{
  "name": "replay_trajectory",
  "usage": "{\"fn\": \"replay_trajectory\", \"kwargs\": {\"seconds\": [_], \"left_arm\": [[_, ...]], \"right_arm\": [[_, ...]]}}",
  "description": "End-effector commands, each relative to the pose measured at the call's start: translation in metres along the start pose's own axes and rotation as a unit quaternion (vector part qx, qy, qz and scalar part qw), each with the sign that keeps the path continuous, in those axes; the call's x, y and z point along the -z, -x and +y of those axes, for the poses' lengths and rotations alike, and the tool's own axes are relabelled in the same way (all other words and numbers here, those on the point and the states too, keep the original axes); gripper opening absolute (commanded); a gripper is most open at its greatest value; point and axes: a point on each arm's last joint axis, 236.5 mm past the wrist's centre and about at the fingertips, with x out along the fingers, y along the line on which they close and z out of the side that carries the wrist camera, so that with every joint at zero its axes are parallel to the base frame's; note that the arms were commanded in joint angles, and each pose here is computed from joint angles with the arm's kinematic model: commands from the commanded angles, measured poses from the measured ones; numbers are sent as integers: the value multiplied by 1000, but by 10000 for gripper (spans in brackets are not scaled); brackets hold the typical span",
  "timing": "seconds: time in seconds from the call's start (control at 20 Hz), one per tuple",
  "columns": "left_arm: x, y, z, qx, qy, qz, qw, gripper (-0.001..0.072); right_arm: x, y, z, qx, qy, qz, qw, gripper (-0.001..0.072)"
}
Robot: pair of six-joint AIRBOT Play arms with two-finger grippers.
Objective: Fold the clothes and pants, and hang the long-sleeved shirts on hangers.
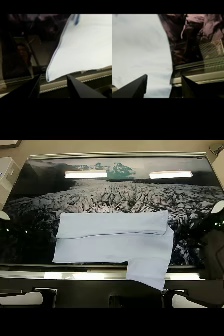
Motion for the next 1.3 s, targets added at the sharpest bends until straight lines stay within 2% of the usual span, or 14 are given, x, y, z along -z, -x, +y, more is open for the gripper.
{"fn": "replay_trajectory", "kwargs": {"seconds": [0.0, 0.25, 0.4, 0.45, 0.55, 0.6, 0.95, 1.05, 1.25], "left_arm": [[35, -45, 11, 14, -8, 28, 999, 352], [30, -64, -12, 77, -6, 8, 997, 352], [36, -71, -11, 80, 1, 17, 997, 351], [37, -72, -11, 81, 2, 18, 997, 274], [37, -72, -11, 81, 2, 19, 997, 47], [37, -72, -11, 81, 2, 18, 997, 21], [38, -71, -11, 81, 5, 18, 997, 21], [38, -71, -11, 81, 5, 19, 996, 21], [40, -71, -12, 83, 5, 22, 996, 21]], "right_arm": [[15, -16, -8, 3, 6, 14, 1000, 510], [17, -16, 0, -12, 6, 16, 1000, 497], [18, -15, 0, -13, 6, 19, 1000, 496], [19, -15, 0, -13, 6, 21, 1000, 496], [22, -15, -1, -12, 6, 28, 1000, 496], [25, -16, -2, -10, 6, 33, 999, 495], [93, -93, -21, -9, 22, 78, 997, 516], [95, -107, -23, -11, 18, 74, 997, 515], [84, -108, 4, -67, 15, 49, 996, 513]]}}
